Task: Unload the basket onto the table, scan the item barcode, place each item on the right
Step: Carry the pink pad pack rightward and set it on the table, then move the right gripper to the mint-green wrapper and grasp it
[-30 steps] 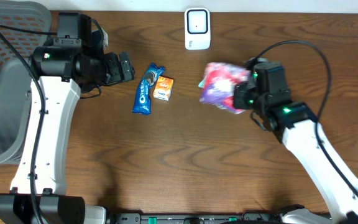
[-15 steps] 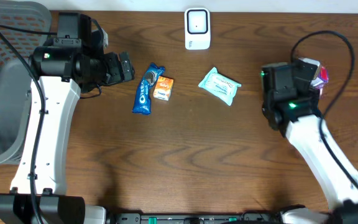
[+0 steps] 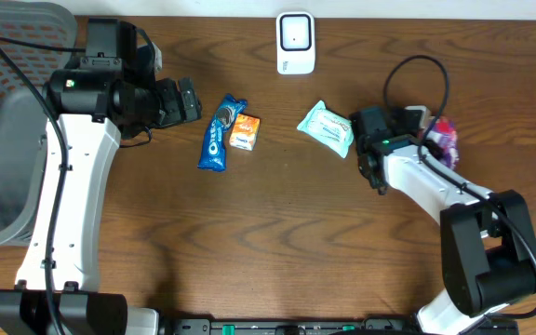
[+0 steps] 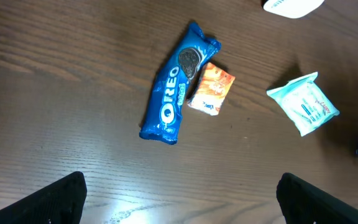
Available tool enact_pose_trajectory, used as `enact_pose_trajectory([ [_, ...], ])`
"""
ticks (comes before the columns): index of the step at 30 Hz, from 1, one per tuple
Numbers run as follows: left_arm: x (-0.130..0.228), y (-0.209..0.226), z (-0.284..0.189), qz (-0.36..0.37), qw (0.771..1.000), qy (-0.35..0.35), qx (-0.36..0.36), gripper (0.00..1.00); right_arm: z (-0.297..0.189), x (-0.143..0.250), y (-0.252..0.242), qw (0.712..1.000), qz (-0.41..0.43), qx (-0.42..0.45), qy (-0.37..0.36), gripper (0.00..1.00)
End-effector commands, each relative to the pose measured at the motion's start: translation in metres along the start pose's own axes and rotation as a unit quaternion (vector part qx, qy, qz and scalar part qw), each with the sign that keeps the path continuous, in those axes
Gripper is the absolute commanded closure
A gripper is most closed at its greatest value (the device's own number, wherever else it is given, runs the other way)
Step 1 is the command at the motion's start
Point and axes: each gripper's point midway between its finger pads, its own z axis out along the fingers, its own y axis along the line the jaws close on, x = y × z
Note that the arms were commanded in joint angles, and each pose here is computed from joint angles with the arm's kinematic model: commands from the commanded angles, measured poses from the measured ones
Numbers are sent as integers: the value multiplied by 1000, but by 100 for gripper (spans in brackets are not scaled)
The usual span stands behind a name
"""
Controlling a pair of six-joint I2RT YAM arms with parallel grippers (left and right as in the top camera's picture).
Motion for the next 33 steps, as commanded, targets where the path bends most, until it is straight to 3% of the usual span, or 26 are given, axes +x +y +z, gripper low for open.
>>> enact_pose_trajectory([
  [1, 0, 4, 2, 2, 1000, 1, -7, 2, -24, -9, 45, 989, 33, -143, 23, 57],
  [3, 0, 4, 2, 2, 1000, 1, -7, 2, -41, -25, 56, 978, 52, -201, 23, 54],
  [5, 0, 4, 2, 2, 1000, 1, -7, 2, -59, -43, 57, 968, 67, -243, 18, 41],
  [8, 0, 4, 2, 2, 1000, 1, -7, 2, -88, -73, 45, 955, 83, -286, 4, 37],
  [13, 0, 4, 2, 2, 1000, 1, -7, 2, -123, -109, 12, 934, 90, -346, -23, 11],
  [20, 0, 4, 2, 2, 1000, 1, -7, 2, -147, -110, 26, 889, 77, -451, -11, 12],
  [26, 0, 4, 2, 2, 1000, 1, -7, 2, -149, -97, 87, 856, 20, -516, 12, 12],
  [33, 0, 4, 2, 2, 1000, 1, -7, 2, -107, -100, 133, 857, -25, -514, -10, 5],
])
